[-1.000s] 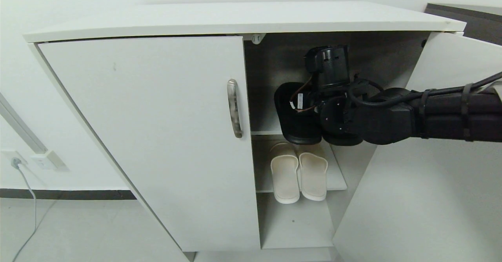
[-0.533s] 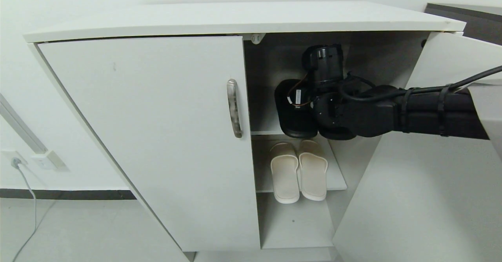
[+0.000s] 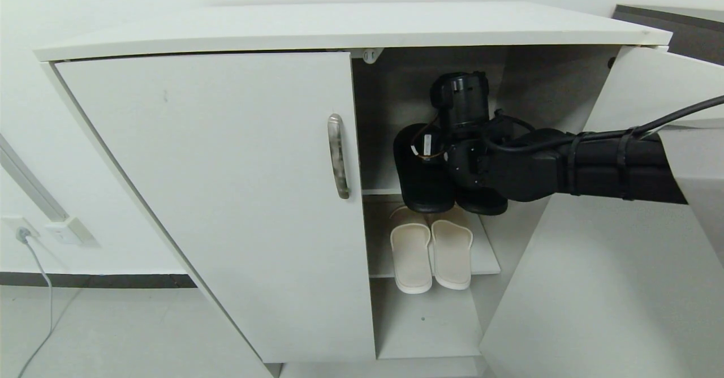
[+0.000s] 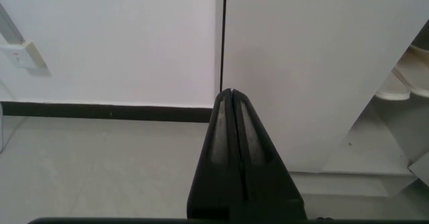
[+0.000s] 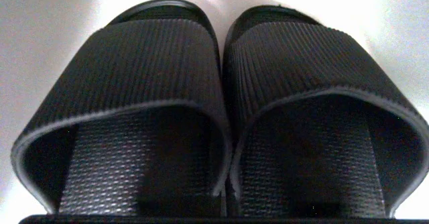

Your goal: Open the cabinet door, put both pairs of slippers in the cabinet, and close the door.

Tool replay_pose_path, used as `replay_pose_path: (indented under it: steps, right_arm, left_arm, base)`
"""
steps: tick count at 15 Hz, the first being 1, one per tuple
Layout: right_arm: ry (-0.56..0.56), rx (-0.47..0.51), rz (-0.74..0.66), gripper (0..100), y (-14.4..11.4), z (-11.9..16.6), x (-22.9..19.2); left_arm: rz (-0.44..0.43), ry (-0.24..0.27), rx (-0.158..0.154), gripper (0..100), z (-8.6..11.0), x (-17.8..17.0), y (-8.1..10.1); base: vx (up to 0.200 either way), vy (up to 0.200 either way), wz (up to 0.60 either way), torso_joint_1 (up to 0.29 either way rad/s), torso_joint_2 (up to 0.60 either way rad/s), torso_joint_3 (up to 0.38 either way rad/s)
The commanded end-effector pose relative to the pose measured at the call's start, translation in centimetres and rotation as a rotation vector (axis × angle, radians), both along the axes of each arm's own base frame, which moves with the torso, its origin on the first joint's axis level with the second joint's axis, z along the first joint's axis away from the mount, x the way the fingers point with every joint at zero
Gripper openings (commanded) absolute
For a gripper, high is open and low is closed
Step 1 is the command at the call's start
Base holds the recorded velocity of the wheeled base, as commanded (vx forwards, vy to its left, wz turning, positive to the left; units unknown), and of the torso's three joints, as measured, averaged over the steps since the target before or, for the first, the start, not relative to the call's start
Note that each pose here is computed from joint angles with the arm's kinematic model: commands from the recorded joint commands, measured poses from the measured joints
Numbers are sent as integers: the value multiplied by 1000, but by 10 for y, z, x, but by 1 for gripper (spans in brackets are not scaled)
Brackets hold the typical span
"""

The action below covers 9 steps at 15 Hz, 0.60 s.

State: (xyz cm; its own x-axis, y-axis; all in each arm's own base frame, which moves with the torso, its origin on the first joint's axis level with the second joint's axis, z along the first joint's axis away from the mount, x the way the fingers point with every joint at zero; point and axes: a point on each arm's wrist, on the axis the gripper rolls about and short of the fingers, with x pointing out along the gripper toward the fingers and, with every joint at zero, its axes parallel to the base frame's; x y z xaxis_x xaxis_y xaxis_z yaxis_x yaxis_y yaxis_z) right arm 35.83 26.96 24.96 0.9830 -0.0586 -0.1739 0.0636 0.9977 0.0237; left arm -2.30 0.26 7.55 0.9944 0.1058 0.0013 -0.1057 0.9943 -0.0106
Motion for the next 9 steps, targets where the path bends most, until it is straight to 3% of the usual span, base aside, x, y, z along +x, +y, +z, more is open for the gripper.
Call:
replay_pose_path:
  steps: [1,9]
  right_arm:
    - [3,-2,0,100,0,-1,0]
    - [12,-11,75,100,-12,25,-67]
  left_arm:
    - [0,1,0,0,0,0,0]
    - [0,1,0,0,0,0,0]
  base:
    - [0,0,0,0,0,0]
    - [0,0,0,0,0,0]
